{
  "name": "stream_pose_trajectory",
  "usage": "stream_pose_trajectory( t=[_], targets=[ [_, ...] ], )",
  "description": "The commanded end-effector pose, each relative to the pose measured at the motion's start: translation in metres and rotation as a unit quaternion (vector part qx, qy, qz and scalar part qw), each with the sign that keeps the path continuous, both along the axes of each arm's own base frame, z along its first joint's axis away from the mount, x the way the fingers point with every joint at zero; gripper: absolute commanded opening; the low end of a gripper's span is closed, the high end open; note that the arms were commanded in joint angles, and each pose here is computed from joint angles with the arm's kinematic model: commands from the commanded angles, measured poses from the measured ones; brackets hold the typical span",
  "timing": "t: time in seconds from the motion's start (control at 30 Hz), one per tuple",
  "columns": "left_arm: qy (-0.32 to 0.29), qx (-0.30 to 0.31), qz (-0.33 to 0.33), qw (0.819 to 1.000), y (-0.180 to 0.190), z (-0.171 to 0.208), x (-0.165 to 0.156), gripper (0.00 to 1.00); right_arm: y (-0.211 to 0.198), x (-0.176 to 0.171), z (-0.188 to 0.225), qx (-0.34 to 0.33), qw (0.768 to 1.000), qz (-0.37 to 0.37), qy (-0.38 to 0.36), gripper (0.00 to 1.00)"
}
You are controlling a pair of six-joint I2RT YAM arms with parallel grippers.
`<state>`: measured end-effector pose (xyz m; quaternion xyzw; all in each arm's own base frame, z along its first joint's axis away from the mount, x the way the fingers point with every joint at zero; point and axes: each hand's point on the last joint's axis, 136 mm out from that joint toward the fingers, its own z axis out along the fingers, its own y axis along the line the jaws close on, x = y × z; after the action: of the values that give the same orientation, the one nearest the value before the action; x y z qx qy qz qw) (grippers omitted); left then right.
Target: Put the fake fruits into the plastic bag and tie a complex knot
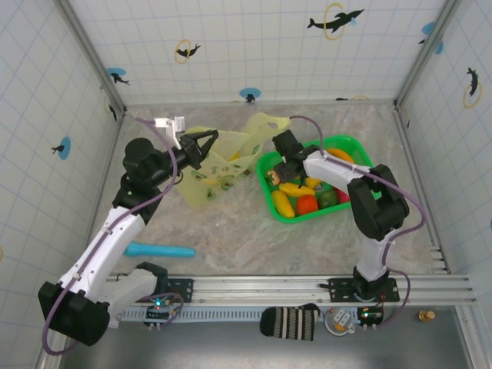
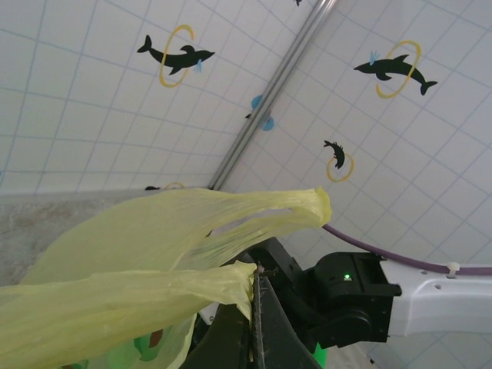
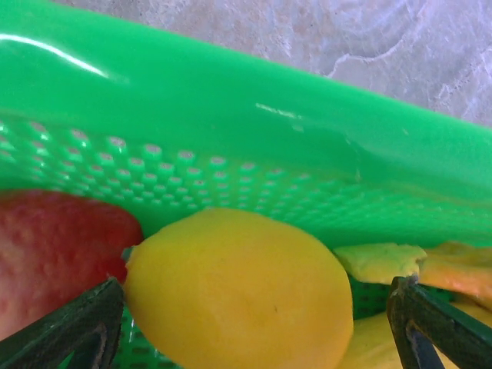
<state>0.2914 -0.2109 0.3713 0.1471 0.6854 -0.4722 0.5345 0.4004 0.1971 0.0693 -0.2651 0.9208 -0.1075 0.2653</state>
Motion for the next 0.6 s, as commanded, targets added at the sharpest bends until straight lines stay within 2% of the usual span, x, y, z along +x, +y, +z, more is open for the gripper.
stream_pose_trajectory(
  t=[0.0, 0.23, 0.33, 0.43, 0.57],
  targets=[
    [-0.025, 0.004, -0.012, 1.000, -0.003, 0.015, -0.005, 0.00, -0.001, 0.005, -0.011, -0.008, 1.000, 0.008, 0.022, 0.91],
    [-0.025, 0.009, -0.008, 1.000, -0.002, 0.013, -0.005, 0.00, -0.004, 0.001, -0.031, 0.051, 0.997, -0.008, 0.061, 0.83],
    [-0.025, 0.009, -0.008, 1.000, -0.002, 0.013, -0.005, 0.00, -0.005, 0.000, -0.031, 0.066, 0.996, -0.011, 0.063, 0.76],
    [-0.026, 0.008, -0.007, 1.000, -0.002, 0.013, -0.005, 0.00, -0.008, 0.003, -0.022, 0.084, 0.995, -0.021, 0.054, 0.67],
    [-0.025, 0.008, -0.002, 1.000, -0.001, 0.013, -0.003, 0.00, -0.009, 0.005, 0.006, 0.125, 0.992, -0.028, 0.022, 0.65]
  ],
)
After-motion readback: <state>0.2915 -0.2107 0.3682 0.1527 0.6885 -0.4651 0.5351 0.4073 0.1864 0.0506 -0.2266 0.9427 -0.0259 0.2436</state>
